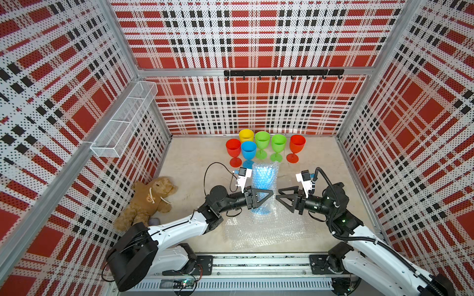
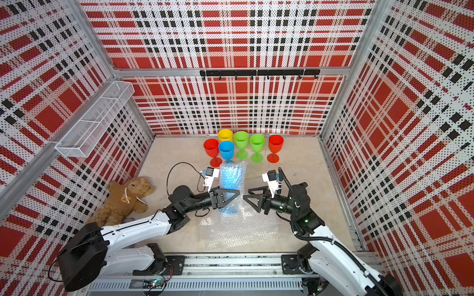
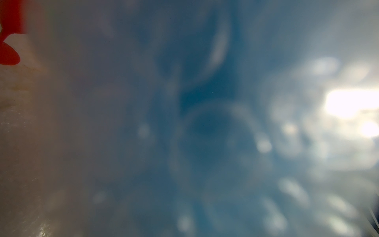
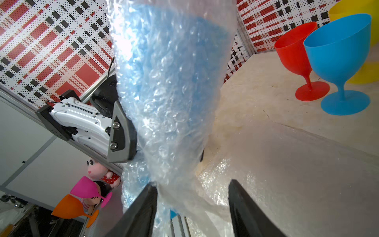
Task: Unpack wine glasses from bubble wrap
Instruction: Place the bubble wrap at the center of the board.
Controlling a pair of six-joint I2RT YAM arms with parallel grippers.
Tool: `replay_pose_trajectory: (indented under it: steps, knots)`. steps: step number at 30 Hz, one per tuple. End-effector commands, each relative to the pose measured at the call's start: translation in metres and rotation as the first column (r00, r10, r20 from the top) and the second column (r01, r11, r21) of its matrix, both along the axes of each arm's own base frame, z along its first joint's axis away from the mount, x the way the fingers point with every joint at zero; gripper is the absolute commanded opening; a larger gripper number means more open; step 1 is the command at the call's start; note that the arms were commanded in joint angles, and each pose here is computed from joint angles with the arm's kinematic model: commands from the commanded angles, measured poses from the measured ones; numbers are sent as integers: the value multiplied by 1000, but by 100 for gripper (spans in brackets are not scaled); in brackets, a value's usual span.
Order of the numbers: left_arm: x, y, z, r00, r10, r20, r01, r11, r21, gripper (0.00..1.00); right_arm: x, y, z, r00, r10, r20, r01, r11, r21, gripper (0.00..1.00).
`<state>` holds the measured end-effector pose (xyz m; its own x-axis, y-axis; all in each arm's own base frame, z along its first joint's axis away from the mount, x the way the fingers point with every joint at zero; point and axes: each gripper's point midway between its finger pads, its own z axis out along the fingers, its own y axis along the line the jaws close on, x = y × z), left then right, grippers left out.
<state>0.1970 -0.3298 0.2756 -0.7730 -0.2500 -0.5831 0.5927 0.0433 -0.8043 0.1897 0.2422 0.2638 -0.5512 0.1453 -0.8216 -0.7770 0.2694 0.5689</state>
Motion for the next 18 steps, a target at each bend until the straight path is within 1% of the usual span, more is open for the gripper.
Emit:
replay_pose_trajectory:
  steps: [1, 4, 6, 7, 9, 10, 12, 14, 16, 18]
  knots:
    - [-3, -2, -4, 1000, -18, -1, 18, 1000, -8, 59, -13, 9, 19, 994, 83, 64, -86, 995, 48, 50]
    - [-2, -5, -9, 1000, -23, -17, 23, 1000, 1, 59, -17, 18, 11, 992, 118, 49, -119, 993, 14, 39]
    - [-2, -5, -11, 999, -25, -21, 25, 1000, 5, 59, -17, 22, 5, 993, 113, 46, -112, 994, -14, 30]
    - [-2, -5, -12, 999, -23, -23, 23, 1000, 6, 59, -17, 22, 3, 994, 103, 43, -102, 994, -25, 23]
    - [-2, -4, -13, 999, -22, -25, 22, 1000, 7, 59, -13, 19, 0, 997, 70, 40, -68, 997, -44, 7]
    - [-2, -4, -14, 999, -22, -28, 22, 1000, 9, 59, -11, 18, -2, 998, 52, 31, -51, 997, -52, 3]
    - [-1, -3, -20, 999, -18, -39, 19, 1000, 20, 62, -6, 12, -2, 998, 1, 60, 4, 997, -81, 0]
    - [2, -2, -32, 998, -2, -62, 5, 998, 56, 67, -1, 7, -2, 997, -45, 59, 51, 994, -99, 0]
    - [6, 1, -48, 996, 20, -86, -11, 995, 104, 72, -2, 6, -2, 998, -47, 51, 52, 992, -112, 0]
    - [10, 3, -63, 993, 44, -108, -26, 986, 166, 77, -1, 6, -6, 999, -49, 16, 51, 988, -147, 0]
